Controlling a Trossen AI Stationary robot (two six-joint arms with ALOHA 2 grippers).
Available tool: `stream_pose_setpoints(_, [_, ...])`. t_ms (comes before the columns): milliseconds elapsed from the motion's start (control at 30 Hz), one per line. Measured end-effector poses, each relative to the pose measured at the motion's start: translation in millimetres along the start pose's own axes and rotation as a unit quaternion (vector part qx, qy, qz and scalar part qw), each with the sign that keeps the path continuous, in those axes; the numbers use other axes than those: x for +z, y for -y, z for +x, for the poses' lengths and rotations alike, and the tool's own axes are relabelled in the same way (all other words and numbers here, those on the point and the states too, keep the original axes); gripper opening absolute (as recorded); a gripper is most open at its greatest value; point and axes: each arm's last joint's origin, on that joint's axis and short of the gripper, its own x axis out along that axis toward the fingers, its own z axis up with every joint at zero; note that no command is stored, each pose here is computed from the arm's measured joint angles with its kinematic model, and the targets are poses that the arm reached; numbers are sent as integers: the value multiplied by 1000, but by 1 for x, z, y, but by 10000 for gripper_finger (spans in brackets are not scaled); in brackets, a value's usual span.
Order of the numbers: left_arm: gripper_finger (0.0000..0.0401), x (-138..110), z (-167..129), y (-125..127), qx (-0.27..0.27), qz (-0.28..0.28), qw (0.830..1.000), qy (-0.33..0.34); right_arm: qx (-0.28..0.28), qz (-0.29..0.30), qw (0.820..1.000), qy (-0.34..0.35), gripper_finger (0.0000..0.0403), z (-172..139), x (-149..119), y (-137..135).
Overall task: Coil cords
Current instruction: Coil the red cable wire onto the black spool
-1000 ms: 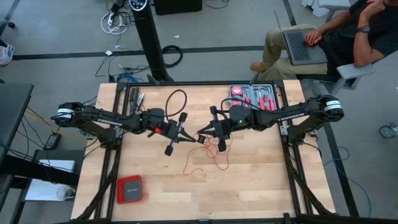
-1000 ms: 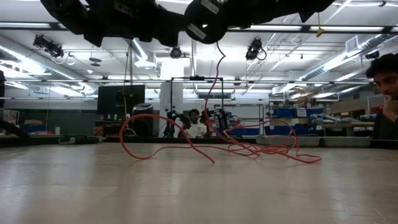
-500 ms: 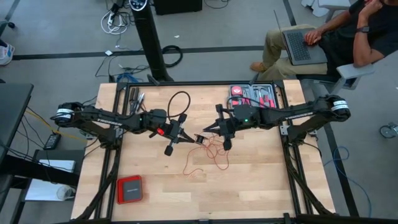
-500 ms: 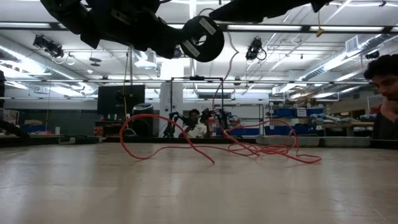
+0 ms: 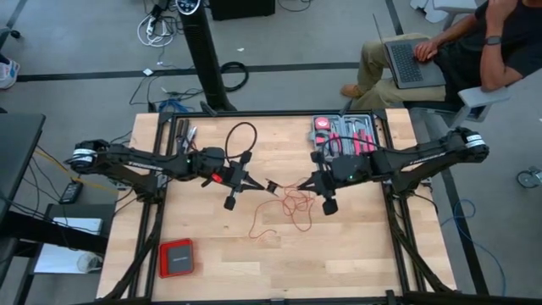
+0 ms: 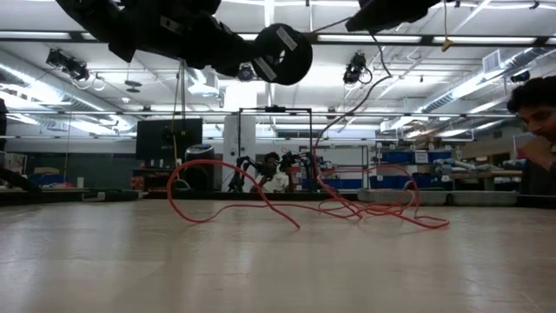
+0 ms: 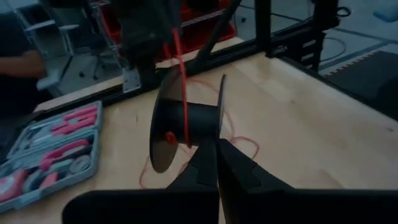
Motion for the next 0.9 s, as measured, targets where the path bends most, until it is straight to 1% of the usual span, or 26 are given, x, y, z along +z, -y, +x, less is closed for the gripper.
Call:
stream_pose_setpoints(67, [0,4,-3,-1,5,2,1000,9,4,10,1000,-11,0,0,-2,-3])
stream_pose_setpoints(200, [0,5,-7,-2,7,7,1000,11,3,24,1000,-9,1,5,-1,-3])
stream_pose_setpoints(333, [0,6,-6,-2,9,37,999,4,-1,13,1000,-5,1,19,-2,-2])
stream_pose_setpoints(400, [0,10,-6,-2,27,47,999,8,-6,9,1000,-4,1,30,-3,0])
stream_pose_setpoints(500, [0,11,-5,0,41,51,998,6,-16,5,1000,-10,2,42,-7,3])
stream_pose_setpoints(600, [0,13,-4,2,39,74,996,14,-26,1,1000,-12,2,52,-10,9])
stream_pose_setpoints(767, [0,19,-3,7,33,83,995,37,-50,1,999,-6,4,58,-13,23])
stream_pose_setpoints(900, [0,21,-3,11,27,86,995,46,-36,14,999,13,26,58,-12,28])
